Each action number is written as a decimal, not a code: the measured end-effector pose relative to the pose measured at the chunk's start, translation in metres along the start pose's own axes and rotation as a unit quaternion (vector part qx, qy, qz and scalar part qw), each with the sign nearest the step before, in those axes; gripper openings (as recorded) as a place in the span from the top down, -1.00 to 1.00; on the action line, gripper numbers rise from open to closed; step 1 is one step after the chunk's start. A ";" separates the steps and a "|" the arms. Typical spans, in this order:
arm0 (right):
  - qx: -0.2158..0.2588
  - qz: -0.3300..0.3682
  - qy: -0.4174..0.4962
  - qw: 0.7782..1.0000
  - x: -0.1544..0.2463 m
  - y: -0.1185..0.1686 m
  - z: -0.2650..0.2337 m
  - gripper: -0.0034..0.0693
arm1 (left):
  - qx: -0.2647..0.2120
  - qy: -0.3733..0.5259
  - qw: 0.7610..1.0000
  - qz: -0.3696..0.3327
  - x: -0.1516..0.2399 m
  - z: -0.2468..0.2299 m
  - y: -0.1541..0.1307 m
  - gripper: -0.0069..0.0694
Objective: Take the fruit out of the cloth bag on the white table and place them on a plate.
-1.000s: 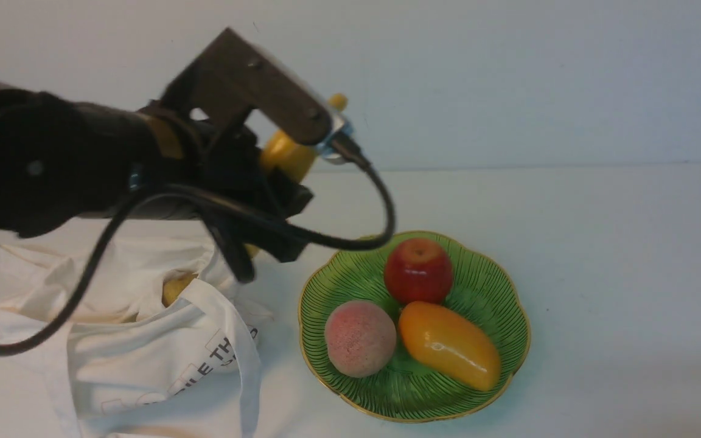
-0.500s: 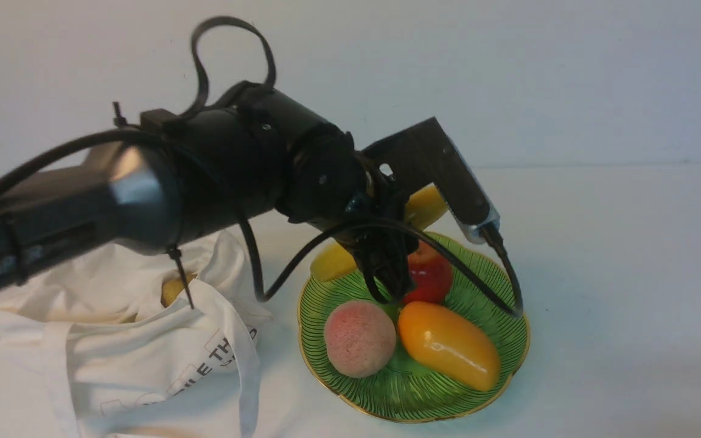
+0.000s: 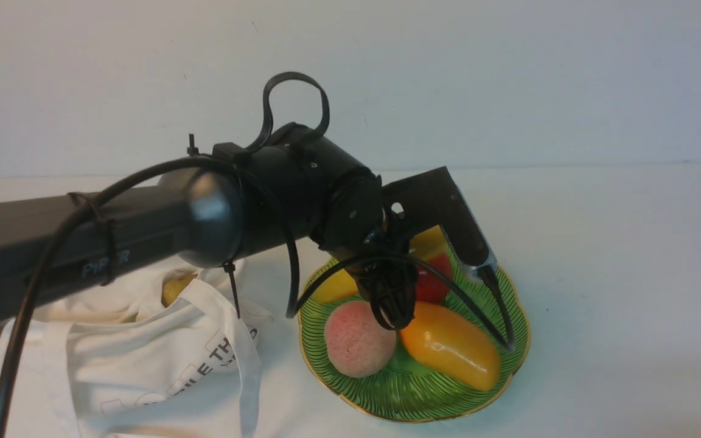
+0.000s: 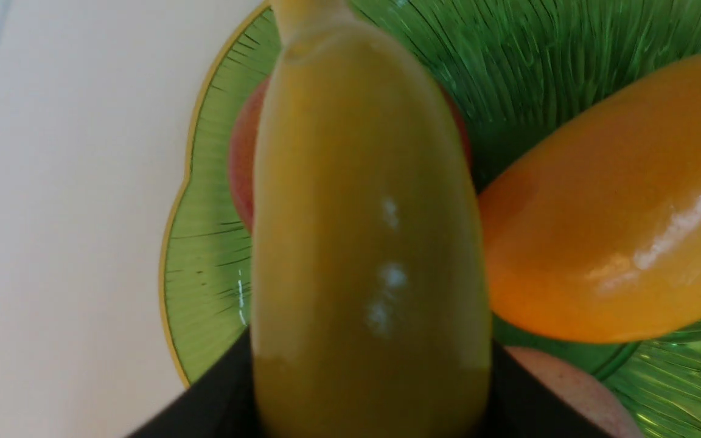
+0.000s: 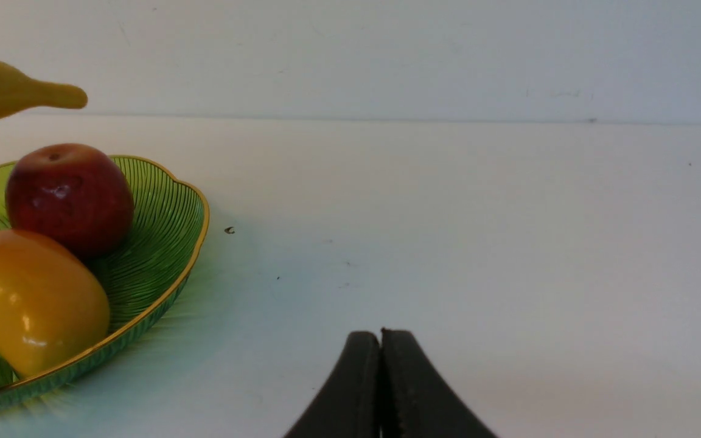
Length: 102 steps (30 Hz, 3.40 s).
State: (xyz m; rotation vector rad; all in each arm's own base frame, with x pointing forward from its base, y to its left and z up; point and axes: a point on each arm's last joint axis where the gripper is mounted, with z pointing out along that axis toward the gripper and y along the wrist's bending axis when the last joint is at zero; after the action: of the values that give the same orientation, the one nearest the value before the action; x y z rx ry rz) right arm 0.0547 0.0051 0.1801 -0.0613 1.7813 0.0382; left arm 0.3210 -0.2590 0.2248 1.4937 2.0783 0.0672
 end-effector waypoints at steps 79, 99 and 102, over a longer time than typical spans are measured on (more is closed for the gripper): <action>0.000 0.000 0.001 1.000 0.000 0.000 0.000 0.94 | -0.239 -0.285 0.829 -0.417 0.243 -0.273 -0.102 0.84; 0.000 -0.005 0.002 1.000 0.000 0.000 0.000 0.94 | -0.282 -0.244 0.794 -0.480 0.306 -0.154 -0.153 0.84; 0.000 -0.005 0.002 1.000 0.000 0.000 0.000 0.94 | -0.282 -0.244 0.794 -0.480 0.306 -0.154 -0.153 0.84</action>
State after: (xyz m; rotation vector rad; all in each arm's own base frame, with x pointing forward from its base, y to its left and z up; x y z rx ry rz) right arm 0.0546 0.0051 0.1801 -0.0713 1.7840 0.0313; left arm 0.0522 -0.0025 0.1705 -0.0095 1.8861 -0.0811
